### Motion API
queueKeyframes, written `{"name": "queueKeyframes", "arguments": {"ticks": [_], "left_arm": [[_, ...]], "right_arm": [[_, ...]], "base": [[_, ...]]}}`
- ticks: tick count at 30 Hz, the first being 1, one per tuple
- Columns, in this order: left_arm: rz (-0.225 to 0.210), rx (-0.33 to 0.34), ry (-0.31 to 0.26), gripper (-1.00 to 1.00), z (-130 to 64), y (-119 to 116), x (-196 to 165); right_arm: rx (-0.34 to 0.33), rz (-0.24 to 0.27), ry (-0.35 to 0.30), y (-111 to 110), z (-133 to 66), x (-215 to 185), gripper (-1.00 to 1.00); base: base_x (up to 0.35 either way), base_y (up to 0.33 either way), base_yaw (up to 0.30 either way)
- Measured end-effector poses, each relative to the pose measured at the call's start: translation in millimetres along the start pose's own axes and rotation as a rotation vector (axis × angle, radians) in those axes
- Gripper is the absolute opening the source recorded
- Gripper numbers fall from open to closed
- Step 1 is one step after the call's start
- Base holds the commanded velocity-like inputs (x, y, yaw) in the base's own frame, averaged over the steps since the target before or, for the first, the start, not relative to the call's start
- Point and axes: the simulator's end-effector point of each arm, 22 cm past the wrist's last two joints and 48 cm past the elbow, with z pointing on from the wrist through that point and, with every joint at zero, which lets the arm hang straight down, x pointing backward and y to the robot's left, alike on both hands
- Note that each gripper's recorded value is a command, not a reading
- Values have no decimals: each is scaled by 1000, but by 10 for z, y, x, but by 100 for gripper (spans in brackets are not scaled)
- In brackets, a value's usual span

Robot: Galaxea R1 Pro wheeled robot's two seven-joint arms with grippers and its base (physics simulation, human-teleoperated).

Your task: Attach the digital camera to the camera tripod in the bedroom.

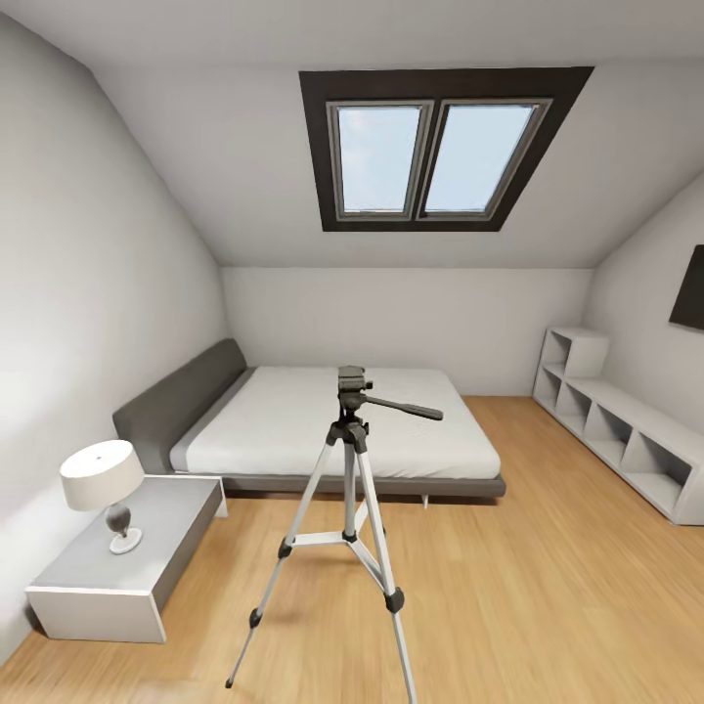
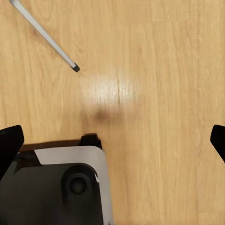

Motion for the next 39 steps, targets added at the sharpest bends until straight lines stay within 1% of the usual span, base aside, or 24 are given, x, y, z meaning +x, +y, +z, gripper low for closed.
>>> {"name": "queueKeyframes", "arguments": {"ticks": [15,39], "left_arm": [[-2,0,-1,-100,0,1,-9],[-2,-16,29,-100,30,71,106]], "right_arm": [[2,3,1,-2,1,4,100],[6,-2,45,-23,37,166,100]], "base": [[0,0,0],[0,0,0]]}}
